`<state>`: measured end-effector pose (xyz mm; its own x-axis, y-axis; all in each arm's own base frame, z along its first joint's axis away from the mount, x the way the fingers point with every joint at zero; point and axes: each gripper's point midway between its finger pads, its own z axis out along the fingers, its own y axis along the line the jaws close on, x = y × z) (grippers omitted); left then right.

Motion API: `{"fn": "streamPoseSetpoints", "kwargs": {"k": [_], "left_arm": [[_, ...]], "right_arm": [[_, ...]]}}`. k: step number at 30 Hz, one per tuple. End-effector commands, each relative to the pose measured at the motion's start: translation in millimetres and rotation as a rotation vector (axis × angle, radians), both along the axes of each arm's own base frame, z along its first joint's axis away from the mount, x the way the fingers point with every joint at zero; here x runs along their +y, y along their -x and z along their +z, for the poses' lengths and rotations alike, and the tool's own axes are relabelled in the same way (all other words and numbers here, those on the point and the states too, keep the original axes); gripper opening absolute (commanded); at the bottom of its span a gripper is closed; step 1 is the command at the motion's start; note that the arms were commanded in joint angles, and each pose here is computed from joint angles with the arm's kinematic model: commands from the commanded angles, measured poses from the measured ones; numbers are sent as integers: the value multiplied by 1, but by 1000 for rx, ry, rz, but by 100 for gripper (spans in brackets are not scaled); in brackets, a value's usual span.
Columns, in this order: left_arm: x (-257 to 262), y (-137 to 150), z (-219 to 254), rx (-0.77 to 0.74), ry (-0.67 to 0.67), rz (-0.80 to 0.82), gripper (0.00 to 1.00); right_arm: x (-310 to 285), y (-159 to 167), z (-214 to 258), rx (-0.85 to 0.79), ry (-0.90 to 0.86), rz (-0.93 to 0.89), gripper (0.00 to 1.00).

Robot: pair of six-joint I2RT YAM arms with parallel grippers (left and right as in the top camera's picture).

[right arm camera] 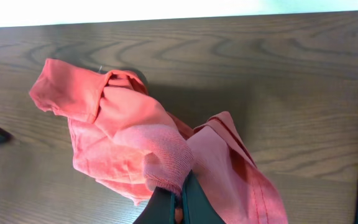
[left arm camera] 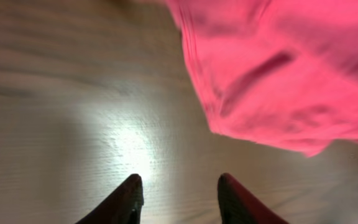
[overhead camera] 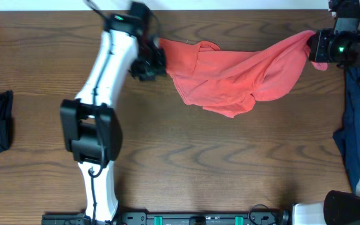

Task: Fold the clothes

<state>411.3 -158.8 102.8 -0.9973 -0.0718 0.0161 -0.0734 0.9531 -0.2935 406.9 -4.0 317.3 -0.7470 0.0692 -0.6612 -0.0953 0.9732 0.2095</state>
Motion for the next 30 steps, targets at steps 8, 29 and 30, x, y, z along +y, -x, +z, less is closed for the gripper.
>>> {"fn": "streamPoseSetpoints", "kwargs": {"k": [8,29,30], "left_arm": [[-17,18,-70,17,-66,-19,51],[-105,18,-91,-151,5,-36,55],[-105,19,-92,-152,1,-38,55]], "right_arm": [[3,0,9,-23,7,21,1],[4,4,6,-3,3,23,1],[5,4,6,-3,0,25,1]]}}
